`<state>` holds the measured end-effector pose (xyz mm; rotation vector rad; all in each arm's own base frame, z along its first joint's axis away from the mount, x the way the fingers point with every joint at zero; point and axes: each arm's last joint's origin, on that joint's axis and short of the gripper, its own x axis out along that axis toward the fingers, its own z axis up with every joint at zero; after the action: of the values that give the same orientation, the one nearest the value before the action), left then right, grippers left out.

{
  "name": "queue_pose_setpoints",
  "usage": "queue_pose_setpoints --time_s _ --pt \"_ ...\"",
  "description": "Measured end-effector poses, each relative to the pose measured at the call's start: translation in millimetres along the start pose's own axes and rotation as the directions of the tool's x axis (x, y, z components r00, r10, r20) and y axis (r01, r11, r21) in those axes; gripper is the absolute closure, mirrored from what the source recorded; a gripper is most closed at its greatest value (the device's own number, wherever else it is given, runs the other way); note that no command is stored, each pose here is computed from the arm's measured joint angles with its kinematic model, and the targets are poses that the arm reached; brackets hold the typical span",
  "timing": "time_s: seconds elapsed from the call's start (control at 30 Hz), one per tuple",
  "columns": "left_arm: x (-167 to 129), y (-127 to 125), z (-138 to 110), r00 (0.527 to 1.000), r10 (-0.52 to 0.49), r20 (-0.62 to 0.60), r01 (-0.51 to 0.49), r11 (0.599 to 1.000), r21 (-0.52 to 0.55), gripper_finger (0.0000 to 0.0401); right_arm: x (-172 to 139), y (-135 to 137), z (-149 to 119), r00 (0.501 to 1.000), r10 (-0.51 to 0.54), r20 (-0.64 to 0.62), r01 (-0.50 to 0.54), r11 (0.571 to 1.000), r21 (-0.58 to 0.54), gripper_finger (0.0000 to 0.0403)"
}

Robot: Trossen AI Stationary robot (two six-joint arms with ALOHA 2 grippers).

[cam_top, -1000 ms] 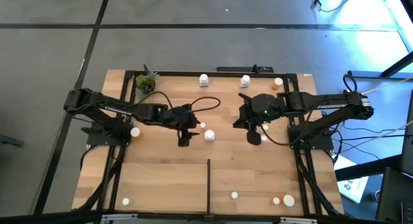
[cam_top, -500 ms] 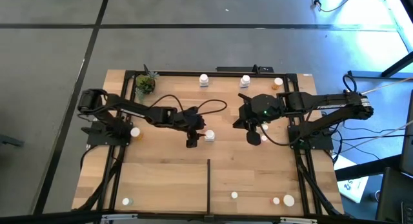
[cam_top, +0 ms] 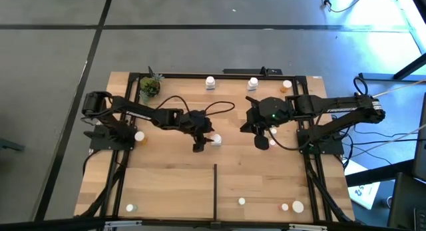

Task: Pick and place medicine bottles onto shelf by color
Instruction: Put the bottom white pill bottle on the shelf

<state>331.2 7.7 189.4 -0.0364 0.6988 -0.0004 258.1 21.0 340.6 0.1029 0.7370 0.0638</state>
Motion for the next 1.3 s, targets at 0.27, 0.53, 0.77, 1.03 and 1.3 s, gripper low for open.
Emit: queue_pose_setpoints --time_s 0.27,0.53,0.77,1.03,1.3 --pt "8.4 -0.1 -3.8 1.0 0.014 -0.006 -0.014 1.0 0.002 0.0177 -0.1 0.0 -0.1 1.0 0.0 0.0 0.0 1.0 0.0 0.0367" --pt "8.6 -0.3 -4.1 1.0 0.007 -0.008 -0.007 1.0 -0.006 0.0177 0.0 0.0 -0.2 1.0 0.0 -0.001 0.0 1.0 0.0 0.0367" --pt "17.3 0.0 -8.2 1.0 0.006 -0.022 -0.006 1.0 -0.007 0.0177 0.0 0.0 -0.3 1.0 0.0 -0.002 0.0 1.0 -0.001 0.0367" --pt "18.7 0.3 -9.5 1.0 0.006 -0.025 -0.007 1.0 -0.007 0.0177 0.0 0.0 -0.4 1.0 -0.001 -0.003 0.001 1.0 -0.001 0.0367" --pt "18.6 -1.9 -9.5 1.0 0.014 -0.026 -0.014 1.0 -0.001 0.0177 0.0 0.0 -0.4 1.0 0.0 -0.003 0.0 1.0 -0.001 0.0367"
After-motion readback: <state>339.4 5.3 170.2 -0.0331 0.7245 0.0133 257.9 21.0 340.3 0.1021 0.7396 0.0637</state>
